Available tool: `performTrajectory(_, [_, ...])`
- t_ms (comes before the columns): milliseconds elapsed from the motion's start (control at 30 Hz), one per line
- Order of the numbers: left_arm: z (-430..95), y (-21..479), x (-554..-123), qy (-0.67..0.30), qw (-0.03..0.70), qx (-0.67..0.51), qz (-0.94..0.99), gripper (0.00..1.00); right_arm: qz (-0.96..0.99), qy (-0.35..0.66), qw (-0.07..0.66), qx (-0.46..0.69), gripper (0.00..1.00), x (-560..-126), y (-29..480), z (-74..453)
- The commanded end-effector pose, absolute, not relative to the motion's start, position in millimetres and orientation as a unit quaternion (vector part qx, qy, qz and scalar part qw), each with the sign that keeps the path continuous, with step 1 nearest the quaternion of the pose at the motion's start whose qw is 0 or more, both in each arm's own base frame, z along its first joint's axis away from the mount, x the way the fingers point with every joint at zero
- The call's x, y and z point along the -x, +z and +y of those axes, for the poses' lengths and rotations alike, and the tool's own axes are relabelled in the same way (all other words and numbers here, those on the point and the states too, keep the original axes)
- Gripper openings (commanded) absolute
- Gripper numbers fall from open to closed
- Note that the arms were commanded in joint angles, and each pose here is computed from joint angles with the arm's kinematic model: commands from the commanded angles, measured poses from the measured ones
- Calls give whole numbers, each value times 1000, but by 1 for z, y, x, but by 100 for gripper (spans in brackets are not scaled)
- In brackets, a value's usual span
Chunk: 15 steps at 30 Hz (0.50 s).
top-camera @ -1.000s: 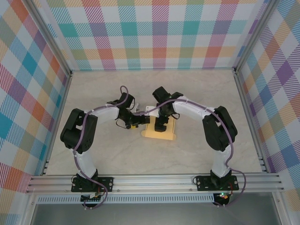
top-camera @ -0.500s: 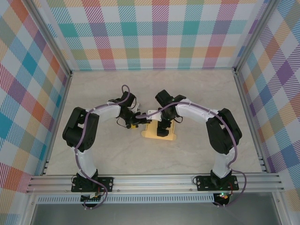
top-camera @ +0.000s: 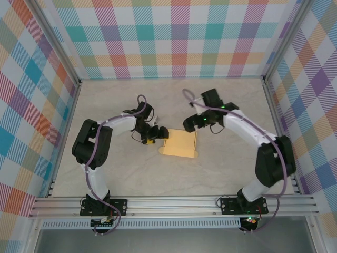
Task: Fold the paper box
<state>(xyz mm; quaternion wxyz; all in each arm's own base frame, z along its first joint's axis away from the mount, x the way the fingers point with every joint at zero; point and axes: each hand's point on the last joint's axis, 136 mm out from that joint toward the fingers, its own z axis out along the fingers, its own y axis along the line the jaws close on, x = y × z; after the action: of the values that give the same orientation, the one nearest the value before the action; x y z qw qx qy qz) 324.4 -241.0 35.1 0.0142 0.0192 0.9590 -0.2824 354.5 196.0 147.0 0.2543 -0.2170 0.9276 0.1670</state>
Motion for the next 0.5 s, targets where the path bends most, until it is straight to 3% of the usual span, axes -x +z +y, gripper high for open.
performTrajectory(0, [-226,-8,-301,-227,-41,-12,973,81,946,279,162,-26,100,-341,127,172])
performTrajectory(133, [-231,-8,-300,-243,-53,-11,968,74,934,328,127,-55,98,-334,117,168])
performTrajectory(267, [-234,-8,-304,-275,-61,8,959,52,933,338,115,-52,99,-332,111,172])
performTrajectory(467, [-230,-10,-305,-285,-66,22,956,51,929,356,101,-19,99,-327,111,178])
